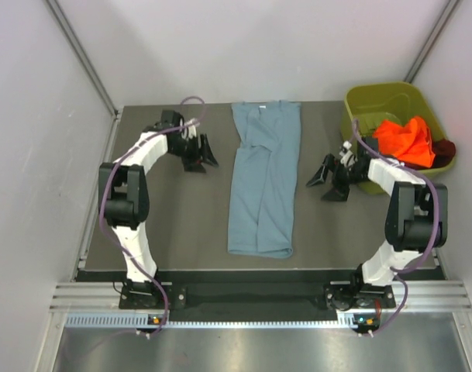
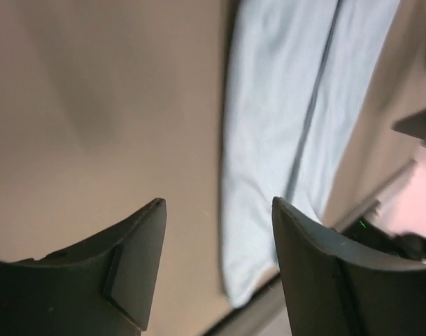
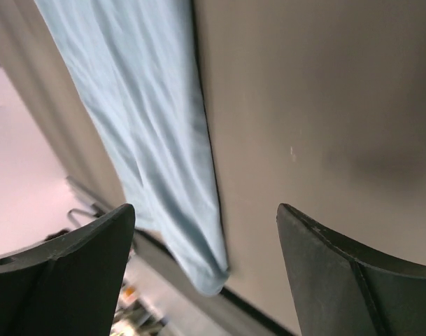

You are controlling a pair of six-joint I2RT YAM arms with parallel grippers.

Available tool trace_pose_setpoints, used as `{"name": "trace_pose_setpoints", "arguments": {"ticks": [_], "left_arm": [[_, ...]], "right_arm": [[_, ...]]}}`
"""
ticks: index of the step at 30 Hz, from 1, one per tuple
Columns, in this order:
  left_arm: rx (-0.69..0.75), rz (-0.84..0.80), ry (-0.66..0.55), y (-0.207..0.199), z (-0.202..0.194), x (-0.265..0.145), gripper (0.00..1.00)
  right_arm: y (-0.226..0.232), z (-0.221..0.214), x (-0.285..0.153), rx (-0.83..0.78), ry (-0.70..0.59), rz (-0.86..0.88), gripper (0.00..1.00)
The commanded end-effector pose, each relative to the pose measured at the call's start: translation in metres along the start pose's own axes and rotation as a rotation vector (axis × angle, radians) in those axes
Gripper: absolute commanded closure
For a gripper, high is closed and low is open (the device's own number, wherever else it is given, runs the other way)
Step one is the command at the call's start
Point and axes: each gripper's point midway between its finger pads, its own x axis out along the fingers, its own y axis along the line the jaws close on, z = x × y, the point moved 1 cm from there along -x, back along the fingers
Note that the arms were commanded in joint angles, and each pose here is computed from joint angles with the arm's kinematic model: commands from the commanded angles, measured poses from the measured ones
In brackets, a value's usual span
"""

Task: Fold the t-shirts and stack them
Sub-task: Fold the tshirt

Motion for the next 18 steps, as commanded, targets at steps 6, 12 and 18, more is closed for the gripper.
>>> {"name": "trace_pose_setpoints", "arguments": {"ticks": [6, 12, 18], "left_arm": [[-0.25, -0.111, 0.198, -0.024, -0.1, -0.017, 0.35], [-0.328, -0.111, 0.247, -0.026, -0.151, -0.025, 0.36], [-0.314, -0.106, 0.257, -0.032, -0.182, -0.031, 0.35]], "right_arm": [[0.011, -0.079, -0.01, 0.063, 0.123, 0.056, 0.18], [0.004, -0.151, -0.004, -0.001, 0.276, -0.005, 0.2], [-0.019, -0.19, 0.004, 0.068, 0.328, -0.065, 0.24]]}}
